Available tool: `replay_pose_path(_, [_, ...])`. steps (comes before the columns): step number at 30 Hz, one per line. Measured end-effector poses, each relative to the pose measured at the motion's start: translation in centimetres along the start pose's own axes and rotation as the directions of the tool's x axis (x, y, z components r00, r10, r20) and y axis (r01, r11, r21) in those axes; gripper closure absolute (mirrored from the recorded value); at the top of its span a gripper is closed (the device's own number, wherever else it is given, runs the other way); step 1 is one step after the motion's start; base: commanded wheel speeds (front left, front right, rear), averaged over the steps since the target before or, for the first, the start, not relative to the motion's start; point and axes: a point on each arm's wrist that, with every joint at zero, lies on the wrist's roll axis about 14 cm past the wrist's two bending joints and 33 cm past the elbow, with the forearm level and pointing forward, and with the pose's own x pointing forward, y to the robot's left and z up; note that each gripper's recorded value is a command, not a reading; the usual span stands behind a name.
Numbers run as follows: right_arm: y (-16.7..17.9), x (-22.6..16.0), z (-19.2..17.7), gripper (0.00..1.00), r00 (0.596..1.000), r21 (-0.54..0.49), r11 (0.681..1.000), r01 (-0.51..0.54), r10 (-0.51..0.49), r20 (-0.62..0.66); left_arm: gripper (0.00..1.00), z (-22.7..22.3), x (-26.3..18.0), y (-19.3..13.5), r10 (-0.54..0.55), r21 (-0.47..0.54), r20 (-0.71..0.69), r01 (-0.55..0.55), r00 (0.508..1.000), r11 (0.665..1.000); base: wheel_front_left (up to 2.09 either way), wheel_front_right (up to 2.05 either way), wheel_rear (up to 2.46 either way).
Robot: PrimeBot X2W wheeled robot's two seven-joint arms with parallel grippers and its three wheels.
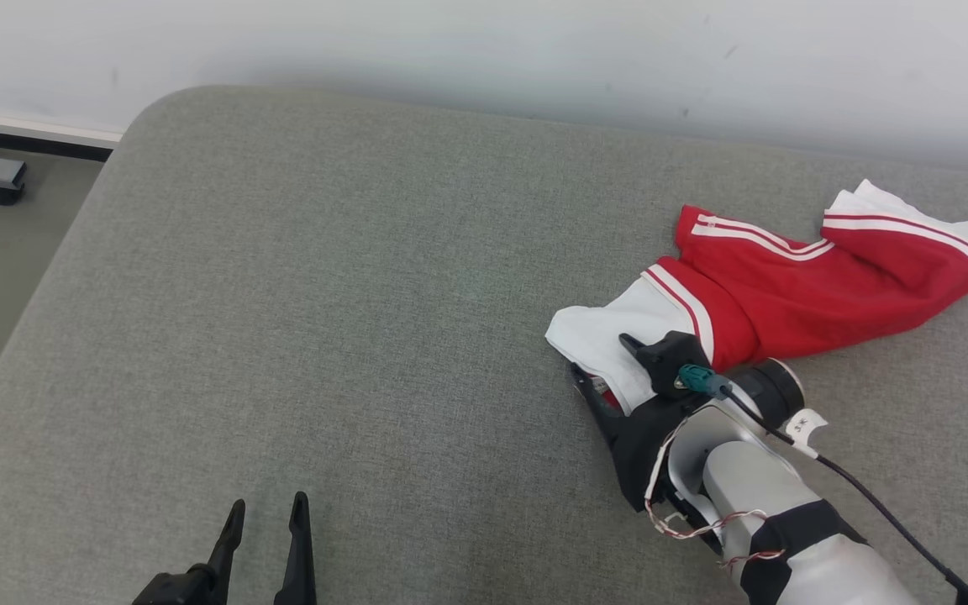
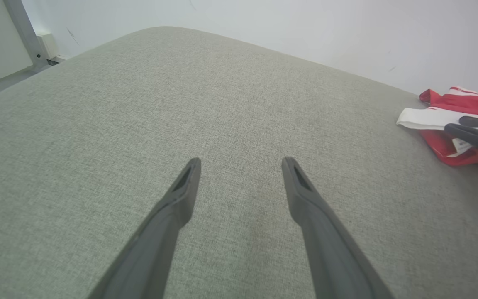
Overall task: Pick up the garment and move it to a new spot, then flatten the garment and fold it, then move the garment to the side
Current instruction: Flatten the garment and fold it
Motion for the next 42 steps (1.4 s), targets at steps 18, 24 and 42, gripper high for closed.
replay_pose_path(18, [-4.0,-1.3,5.0,1.0,0.967,0.074,0.989,0.13,-0.143,0.21,0.0,0.3,-0.7,0.3,0.006,-0.013,0.016,-0.006,1.0,1.0,0.0,0.0,0.0])
replay_pose_path(24, [-10.2,-7.0,10.5,1.0,0.815,0.264,0.92,0.288,-0.381,0.437,0.0,0.4,-0.6,-0.4,-0.023,-0.009,0.021,0.023,1.0,1.0,0.0,0.0,0.0])
replay_pose_path(42, [-13.7,-22.9,-7.2,0.0,0.644,0.448,0.605,0.658,-0.761,0.081,0.0,0.4,1.7,-6.1,-0.207,0.012,0.016,0.206,0.978,0.978,0.0,0.0,0.0])
